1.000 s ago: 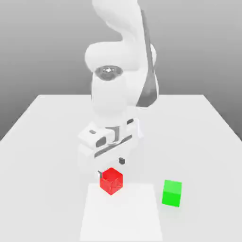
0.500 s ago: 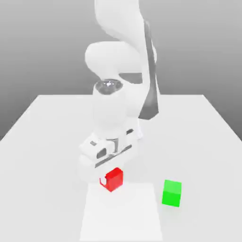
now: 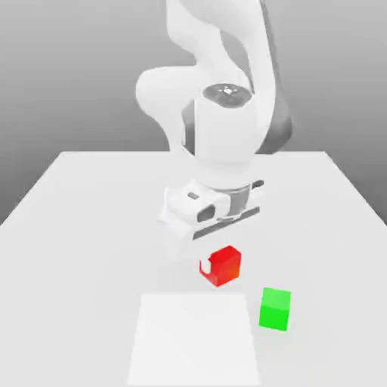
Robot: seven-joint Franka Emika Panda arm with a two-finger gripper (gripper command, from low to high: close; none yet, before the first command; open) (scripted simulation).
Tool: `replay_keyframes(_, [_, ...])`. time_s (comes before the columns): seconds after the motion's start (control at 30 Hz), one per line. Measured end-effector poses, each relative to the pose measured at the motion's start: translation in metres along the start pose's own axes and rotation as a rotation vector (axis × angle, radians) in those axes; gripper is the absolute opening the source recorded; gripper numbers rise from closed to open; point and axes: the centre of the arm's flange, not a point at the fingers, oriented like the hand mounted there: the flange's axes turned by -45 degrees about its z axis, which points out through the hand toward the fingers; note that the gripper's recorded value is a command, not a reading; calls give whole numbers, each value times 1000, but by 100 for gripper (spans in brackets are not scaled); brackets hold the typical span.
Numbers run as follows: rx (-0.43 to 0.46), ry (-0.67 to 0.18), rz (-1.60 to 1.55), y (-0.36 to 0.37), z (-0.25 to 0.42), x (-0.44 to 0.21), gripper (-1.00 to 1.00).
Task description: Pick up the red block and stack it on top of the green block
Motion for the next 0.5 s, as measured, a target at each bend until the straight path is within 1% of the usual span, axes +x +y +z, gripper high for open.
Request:
replay_keyframes(0.2, [6,-1,90,-52,-9,37,-100])
replay_keyframes(0.5, [6,-1,99,-58,49,41,-100])
